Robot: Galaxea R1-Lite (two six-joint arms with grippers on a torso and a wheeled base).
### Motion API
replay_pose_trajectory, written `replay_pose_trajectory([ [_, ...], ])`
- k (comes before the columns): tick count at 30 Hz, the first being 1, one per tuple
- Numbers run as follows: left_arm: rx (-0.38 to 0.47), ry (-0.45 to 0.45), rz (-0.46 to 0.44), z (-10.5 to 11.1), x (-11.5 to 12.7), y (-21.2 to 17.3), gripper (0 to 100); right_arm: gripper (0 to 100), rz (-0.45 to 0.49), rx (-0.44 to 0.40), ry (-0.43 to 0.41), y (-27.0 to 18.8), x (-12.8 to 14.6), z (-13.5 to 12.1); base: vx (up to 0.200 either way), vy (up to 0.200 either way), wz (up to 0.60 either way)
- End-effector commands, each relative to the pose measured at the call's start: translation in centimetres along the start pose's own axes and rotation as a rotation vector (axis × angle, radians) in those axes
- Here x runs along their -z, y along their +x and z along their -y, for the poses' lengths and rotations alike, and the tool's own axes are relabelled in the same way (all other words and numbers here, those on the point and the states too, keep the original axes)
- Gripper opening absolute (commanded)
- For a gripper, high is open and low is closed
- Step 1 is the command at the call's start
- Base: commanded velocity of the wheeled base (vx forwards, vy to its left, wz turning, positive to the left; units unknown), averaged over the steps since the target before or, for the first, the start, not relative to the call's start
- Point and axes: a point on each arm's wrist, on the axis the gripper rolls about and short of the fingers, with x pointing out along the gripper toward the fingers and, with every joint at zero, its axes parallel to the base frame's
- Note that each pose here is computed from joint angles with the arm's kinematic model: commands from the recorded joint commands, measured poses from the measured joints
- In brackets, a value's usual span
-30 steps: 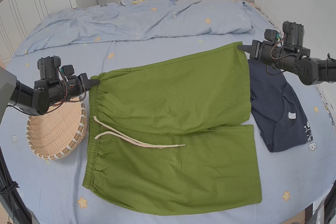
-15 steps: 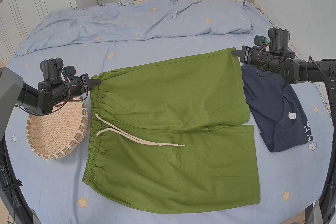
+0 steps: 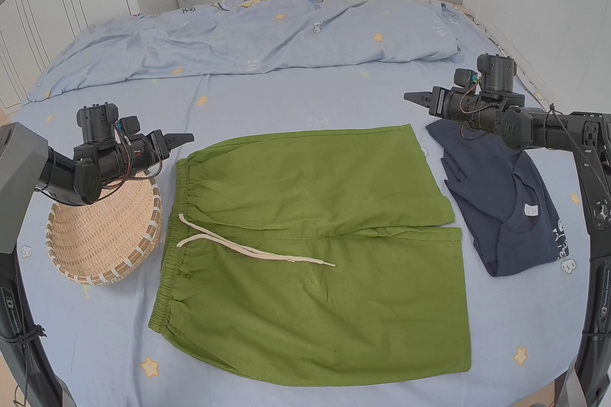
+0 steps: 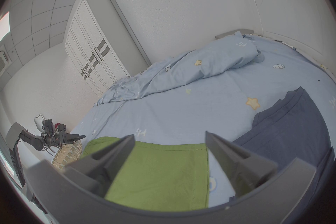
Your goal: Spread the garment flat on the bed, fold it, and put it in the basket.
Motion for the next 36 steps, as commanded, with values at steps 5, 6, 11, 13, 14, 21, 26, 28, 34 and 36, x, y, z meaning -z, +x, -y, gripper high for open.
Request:
replay_pose_trajectory([
  [5, 0.007, 0.003, -0.002, 0.3, 0.0, 0.1, 100, 100, -0.01, 0.003, 0.01, 0.4, 0.4, 0.2, 0.0, 0.0, 0.0],
  [6, 0.011, 0.007, 0.004, 0.7, -0.1, -0.1, 100, 100, -0.01, 0.008, 0.013, 0.2, 0.2, 0.4, 0.0, 0.0, 0.0],
  [11, 0.026, 0.034, 0.059, 3.7, -2.1, -3.0, 100, 100, 0.008, 0.035, 0.022, -3.0, -1.7, 0.1, 0.0, 0.0, 0.0],
  [13, 0.051, 0.047, 0.069, 5.6, -2.5, -4.4, 100, 100, 0.001, 0.042, 0.028, -5.1, -2.2, -0.5, 0.0, 0.0, 0.0],
  [14, 0.054, 0.048, 0.068, 5.8, -2.5, -4.6, 100, 100, -0.004, 0.043, 0.03, -5.3, -2.1, -0.6, 0.0, 0.0, 0.0],
  [21, 0.098, -0.006, -0.025, 10.2, 1.4, -10.6, 100, 100, -0.116, 0.071, 0.118, -15.2, 1.5, -4.0, 0.0, 0.0, 0.0],
  [26, 0.088, -0.079, -0.18, 10.6, 6.8, -13.1, 100, 100, -0.15, 0.068, 0.126, -19.7, 6.3, -5.5, 0.0, 0.0, 0.0],
  [28, 0.081, -0.093, -0.231, 10.6, 8.6, -13.4, 100, 100, -0.15, 0.064, 0.124, -21.1, 8.1, -5.8, 0.0, 0.0, 0.0],
  [34, 0.042, -0.104, -0.255, 9.1, 11.7, -13.4, 100, 100, -0.127, 0.038, 0.124, -24.9, 12.4, -7.1, 0.0, 0.0, 0.0],
  [36, 0.007, -0.1, -0.26, 8.9, 12.4, -13.6, 100, 100, -0.129, 0.038, 0.127, -25.9, 12.9, -7.4, 0.0, 0.0, 0.0],
])
